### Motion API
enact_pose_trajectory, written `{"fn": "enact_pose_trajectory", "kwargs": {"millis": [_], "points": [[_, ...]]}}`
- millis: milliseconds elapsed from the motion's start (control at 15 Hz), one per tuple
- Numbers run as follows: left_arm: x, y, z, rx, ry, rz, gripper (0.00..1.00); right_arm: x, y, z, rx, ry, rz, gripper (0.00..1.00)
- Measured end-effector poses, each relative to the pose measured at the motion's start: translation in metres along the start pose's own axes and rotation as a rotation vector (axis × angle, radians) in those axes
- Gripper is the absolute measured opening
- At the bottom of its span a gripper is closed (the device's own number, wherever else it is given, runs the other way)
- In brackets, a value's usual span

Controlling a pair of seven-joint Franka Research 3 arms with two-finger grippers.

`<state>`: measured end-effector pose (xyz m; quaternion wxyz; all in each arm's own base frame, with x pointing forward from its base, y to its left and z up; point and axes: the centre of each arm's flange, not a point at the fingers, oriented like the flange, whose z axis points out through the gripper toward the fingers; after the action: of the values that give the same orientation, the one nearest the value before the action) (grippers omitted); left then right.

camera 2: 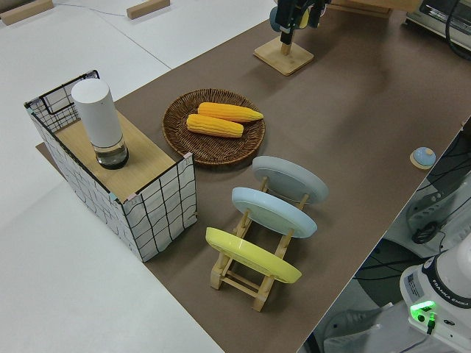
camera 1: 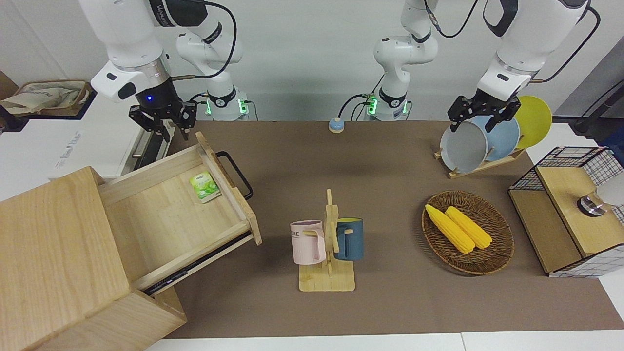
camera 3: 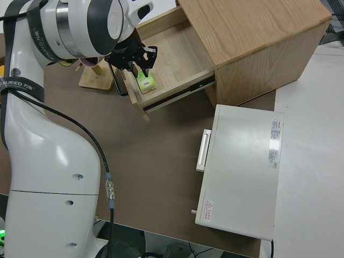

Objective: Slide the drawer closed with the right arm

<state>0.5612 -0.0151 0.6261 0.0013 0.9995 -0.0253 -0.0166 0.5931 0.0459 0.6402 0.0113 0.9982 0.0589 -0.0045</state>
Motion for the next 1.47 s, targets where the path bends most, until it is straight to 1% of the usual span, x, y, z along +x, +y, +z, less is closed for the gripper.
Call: {"fn": "enact_pose_trajectory", "kwargs": {"millis": [133,200,400,467,600,733,867,933,1067,1133,1267,1400,1467], "points": [[0.000,0.000,0.000,0.000,0.000,0.000,1.00,0.000,0.000,0.000,0.000,0.000,-0.001,0.04],[0.000,0.000,0.000,0.000,0.000,0.000,1.00,0.000,-0.001,0.000,0.000,0.000,-0.002,0.01],[0.000,0.000,0.000,0.000,0.000,0.000,1.00,0.000,-0.008,-0.001,0.002,0.002,-0.014,0.01],[0.000,0.000,0.000,0.000,0.000,0.000,1.00,0.000,-0.017,-0.002,0.002,0.003,-0.024,0.01],[0.000,0.000,0.000,0.000,0.000,0.000,1.00,-0.002,-0.049,-0.005,0.002,0.009,0.011,0.01],[0.000,0.000,0.000,0.000,0.000,0.000,1.00,-0.007,-0.086,-0.010,0.001,0.015,0.064,0.01],[0.000,0.000,0.000,0.000,0.000,0.000,1.00,-0.015,-0.134,-0.013,-0.014,0.025,0.129,0.01],[0.000,0.000,0.000,0.000,0.000,0.000,1.00,-0.019,-0.150,-0.013,-0.020,0.028,0.165,0.01],[0.000,0.000,0.000,0.000,0.000,0.000,1.00,-0.022,-0.170,-0.012,-0.020,0.030,0.251,0.01],[0.000,0.000,0.000,0.000,0.000,0.000,1.00,-0.022,-0.175,-0.006,-0.022,0.025,0.304,0.01],[0.000,0.000,0.000,0.000,0.000,0.000,1.00,-0.014,-0.181,0.021,-0.026,0.011,0.417,0.01],[0.000,0.000,0.000,0.000,0.000,0.000,1.00,-0.007,-0.182,0.052,-0.040,-0.015,0.538,0.01],[0.000,0.000,0.000,0.000,0.000,0.000,1.00,-0.004,-0.181,0.061,-0.046,-0.026,0.585,0.01]]}}
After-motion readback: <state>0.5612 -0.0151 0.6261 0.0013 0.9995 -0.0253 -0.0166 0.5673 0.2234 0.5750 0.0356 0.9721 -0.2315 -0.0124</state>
